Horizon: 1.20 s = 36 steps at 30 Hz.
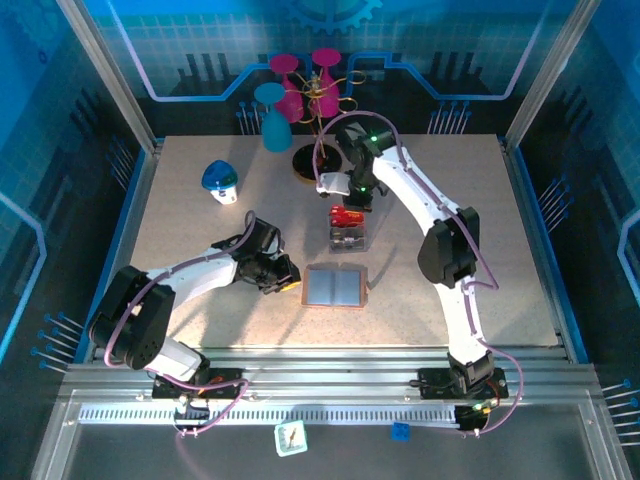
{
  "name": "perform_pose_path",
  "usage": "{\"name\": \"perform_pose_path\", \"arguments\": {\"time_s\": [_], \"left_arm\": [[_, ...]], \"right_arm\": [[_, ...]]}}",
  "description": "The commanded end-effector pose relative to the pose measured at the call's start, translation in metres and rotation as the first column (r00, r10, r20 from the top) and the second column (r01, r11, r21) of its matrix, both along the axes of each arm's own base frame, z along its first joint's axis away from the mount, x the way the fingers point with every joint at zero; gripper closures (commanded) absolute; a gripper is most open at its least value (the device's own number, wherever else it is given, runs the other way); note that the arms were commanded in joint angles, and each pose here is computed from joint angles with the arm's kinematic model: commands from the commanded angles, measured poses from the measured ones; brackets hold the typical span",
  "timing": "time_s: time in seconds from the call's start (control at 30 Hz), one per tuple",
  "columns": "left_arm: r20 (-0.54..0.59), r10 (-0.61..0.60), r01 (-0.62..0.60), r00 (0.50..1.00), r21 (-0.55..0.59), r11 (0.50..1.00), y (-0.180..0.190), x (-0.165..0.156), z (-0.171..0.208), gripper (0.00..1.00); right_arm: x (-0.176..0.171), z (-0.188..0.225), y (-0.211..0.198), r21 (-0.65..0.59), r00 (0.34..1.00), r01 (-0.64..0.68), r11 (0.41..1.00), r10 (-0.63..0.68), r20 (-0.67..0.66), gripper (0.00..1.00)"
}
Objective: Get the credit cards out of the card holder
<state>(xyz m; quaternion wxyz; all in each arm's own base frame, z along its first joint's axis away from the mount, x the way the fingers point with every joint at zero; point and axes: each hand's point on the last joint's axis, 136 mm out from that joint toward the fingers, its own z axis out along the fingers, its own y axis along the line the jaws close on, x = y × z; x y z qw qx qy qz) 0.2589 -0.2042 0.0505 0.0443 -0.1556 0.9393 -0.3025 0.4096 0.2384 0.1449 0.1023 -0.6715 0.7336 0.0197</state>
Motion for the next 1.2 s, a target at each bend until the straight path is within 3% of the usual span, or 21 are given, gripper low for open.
{"name": "perform_pose_path", "arguments": {"time_s": [0.0, 0.53, 1.17], "left_arm": [[-0.012, 0.021, -0.021, 1.0, 0.009, 1.0, 0.004, 0.001, 0.001, 0.84], [-0.022, 0.017, -0.017, 1.0, 0.021, 1.0, 0.005, 0.004, 0.003, 0.84], [-0.015, 0.025, -0.024, 1.0, 0.028, 0.999, 0.008, 0.003, 0.007, 0.84]], "right_arm": [[-0.01, -0.01, -0.007, -0.043, 0.997, -0.045, 0.998, 0.042, -0.068, 1.0], [-0.006, -0.042, -0.011, -0.076, 0.991, -0.065, 0.995, 0.055, -0.121, 1.0], [-0.002, 0.001, 0.0, -0.058, 0.992, -0.123, 0.991, 0.124, 0.024, 1.0]]}}
